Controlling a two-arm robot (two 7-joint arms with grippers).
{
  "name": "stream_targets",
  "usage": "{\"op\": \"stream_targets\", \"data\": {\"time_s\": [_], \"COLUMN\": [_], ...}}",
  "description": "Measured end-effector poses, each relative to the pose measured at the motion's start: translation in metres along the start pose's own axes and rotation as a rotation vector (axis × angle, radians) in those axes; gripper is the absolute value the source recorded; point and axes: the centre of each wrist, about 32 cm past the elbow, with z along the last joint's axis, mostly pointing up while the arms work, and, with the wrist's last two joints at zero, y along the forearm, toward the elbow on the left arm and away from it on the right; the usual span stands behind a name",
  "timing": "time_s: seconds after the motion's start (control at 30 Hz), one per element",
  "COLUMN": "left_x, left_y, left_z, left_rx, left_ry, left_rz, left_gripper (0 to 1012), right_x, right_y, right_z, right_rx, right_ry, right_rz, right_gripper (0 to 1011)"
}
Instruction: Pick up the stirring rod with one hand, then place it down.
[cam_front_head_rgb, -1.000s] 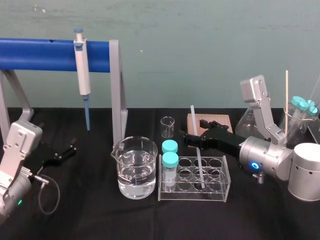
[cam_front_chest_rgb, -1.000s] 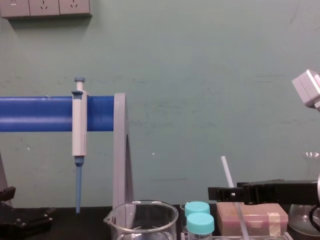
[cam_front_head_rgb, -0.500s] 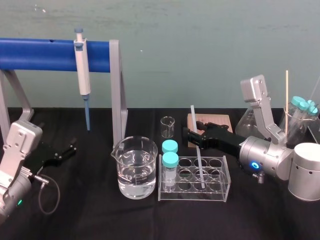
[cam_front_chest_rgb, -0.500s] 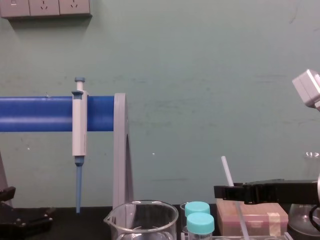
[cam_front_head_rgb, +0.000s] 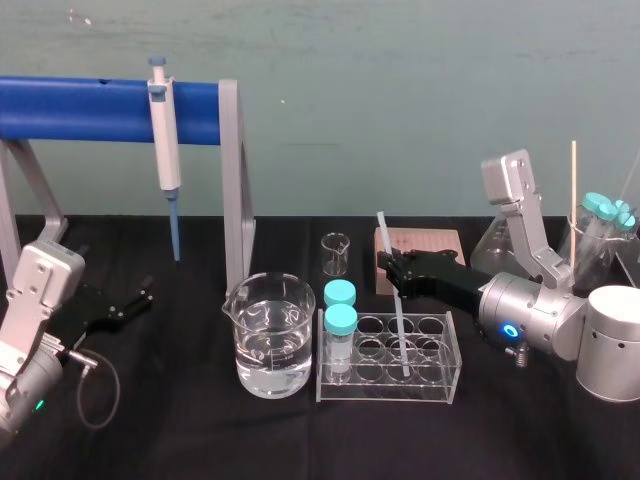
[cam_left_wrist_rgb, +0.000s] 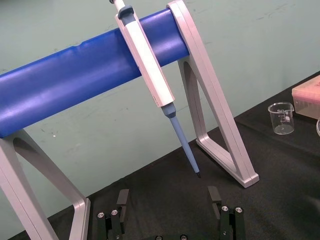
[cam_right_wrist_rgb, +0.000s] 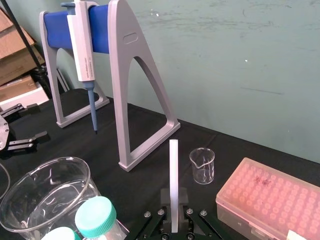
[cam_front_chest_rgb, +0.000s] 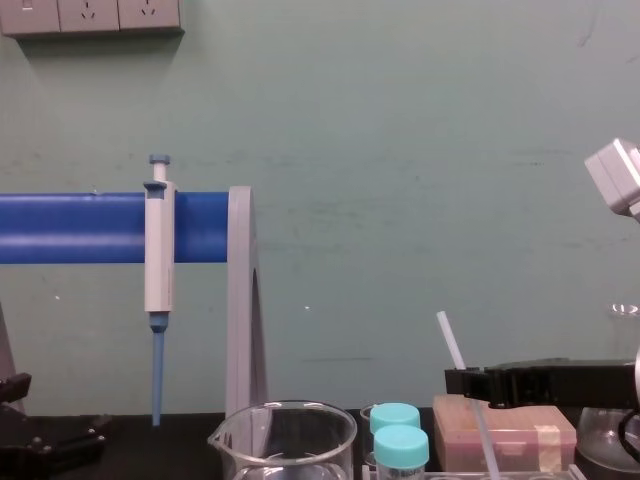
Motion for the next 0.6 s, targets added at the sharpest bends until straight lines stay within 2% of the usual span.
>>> {"op": "stream_targets", "data": {"time_s": [0.5, 0.6], "left_x": [0.0, 0.0], "left_y": [0.0, 0.0], "left_z": [0.0, 0.0], "left_rx": [0.0, 0.0], "left_ry": [0.0, 0.0], "left_rz": [0.0, 0.0], "left_gripper": [1000, 1000], "right_x": [0.0, -0.002], "right_y": [0.0, -0.0009], "right_z": [0.0, -0.0035], "right_rx": [0.0, 0.034], "right_ry": [0.0, -0.023], "right_rz": [0.0, 0.0], "right_gripper": [68, 68]}}
